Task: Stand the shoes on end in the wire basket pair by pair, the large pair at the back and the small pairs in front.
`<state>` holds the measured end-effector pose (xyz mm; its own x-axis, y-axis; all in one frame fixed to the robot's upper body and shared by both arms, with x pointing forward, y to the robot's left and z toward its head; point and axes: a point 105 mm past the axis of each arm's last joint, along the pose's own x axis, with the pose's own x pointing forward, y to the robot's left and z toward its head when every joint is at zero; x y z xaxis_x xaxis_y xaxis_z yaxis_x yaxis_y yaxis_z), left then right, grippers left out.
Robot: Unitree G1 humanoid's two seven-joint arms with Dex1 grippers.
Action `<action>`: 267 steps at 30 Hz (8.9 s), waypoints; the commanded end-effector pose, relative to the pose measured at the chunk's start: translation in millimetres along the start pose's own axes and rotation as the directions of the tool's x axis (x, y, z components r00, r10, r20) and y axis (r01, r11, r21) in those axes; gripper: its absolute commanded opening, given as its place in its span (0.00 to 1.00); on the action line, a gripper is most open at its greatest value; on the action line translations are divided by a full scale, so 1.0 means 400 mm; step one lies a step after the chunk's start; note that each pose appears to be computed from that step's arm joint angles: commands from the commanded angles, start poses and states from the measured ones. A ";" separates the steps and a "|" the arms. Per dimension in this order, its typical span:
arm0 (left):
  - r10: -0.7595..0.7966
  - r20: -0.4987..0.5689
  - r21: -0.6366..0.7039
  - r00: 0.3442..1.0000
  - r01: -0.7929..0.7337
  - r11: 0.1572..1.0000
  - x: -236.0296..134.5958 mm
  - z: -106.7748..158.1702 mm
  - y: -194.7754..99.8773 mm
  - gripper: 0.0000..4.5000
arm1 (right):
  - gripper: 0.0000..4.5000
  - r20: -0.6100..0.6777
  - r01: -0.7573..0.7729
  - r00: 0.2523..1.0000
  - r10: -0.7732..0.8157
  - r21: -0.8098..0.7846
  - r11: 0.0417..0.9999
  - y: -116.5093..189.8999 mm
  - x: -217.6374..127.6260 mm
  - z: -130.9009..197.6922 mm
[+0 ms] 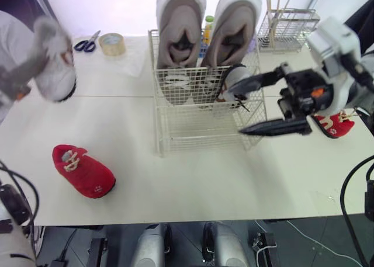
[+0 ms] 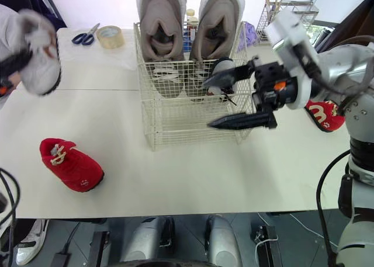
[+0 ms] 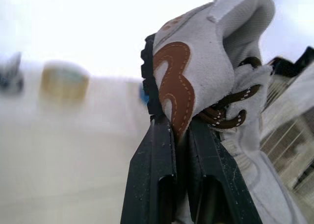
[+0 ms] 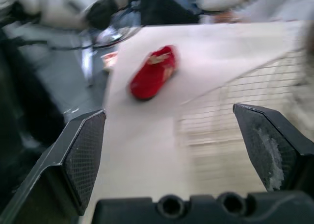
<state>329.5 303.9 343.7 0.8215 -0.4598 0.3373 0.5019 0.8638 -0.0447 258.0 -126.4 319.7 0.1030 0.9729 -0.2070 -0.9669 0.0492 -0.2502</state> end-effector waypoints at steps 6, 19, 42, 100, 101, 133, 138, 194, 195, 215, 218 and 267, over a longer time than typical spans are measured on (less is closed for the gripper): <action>-0.126 0.330 0.330 0.935 0.010 0.944 0.062 0.142 -0.356 0.03 | 1.00 0.026 0.143 0.989 -0.143 -0.024 0.989 -0.064 -0.056 0.022; -0.229 0.313 0.349 0.922 0.113 0.930 0.108 -0.028 -0.450 0.03 | 1.00 0.013 0.145 0.989 -0.146 0.020 0.989 -0.141 -0.074 -0.006; -0.340 0.473 0.567 0.813 0.014 0.823 0.186 -0.218 -0.528 0.03 | 1.00 -0.065 0.188 0.982 -0.179 0.196 0.962 0.017 -0.094 -0.043; -0.036 0.112 -0.092 0.993 0.046 0.995 0.015 -0.172 -0.381 1.00 | 1.00 0.065 0.164 0.982 -0.180 0.203 0.965 -0.038 -0.081 -0.026; -0.066 0.106 -0.117 0.992 0.078 0.990 0.012 -0.157 -0.385 1.00 | 1.00 0.077 0.172 0.979 -0.191 0.210 0.962 -0.042 -0.086 -0.023; -0.742 -0.218 -0.293 0.634 0.683 0.669 -0.086 -0.285 -0.670 1.00 | 1.00 -0.396 0.978 -0.055 -0.916 0.165 -0.130 0.016 -0.636 -0.607; -0.720 -0.227 -0.294 0.656 0.658 0.693 -0.090 -0.281 -0.669 1.00 | 1.00 -0.399 0.969 -0.033 -0.916 0.210 -0.126 -0.040 -0.622 -0.655; -0.474 -0.243 -0.160 0.846 0.447 0.880 -0.072 -0.087 -0.344 1.00 | 0.14 0.490 0.546 0.813 -0.315 -0.452 0.705 -0.192 -0.275 0.368; -0.467 -0.240 -0.159 0.851 0.440 0.884 -0.074 -0.080 -0.332 1.00 | 0.14 0.433 0.430 0.875 -0.217 -0.488 0.760 -0.157 -0.236 0.374; -0.790 -0.160 -0.571 0.592 0.597 0.564 -0.083 -0.069 -0.440 1.00 | 0.14 -0.211 -0.417 0.897 0.389 -0.699 0.581 0.031 0.108 0.222; -0.829 -0.173 -0.633 0.531 0.585 0.507 -0.078 -0.101 -0.469 1.00 | 0.14 -0.243 -0.436 0.888 0.389 -0.711 0.551 0.028 0.121 0.213; -0.714 0.286 -0.525 0.639 0.728 0.441 0.011 -0.071 -0.469 0.11 | 0.82 0.583 -0.128 0.799 -0.149 0.407 0.904 -0.031 -0.019 0.110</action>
<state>245.7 133.0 320.4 0.1019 -0.8637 0.4936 0.9492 -0.0641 -0.3082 273.6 -130.7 350.1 0.1103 0.9216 0.3721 -0.9757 0.0292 0.2171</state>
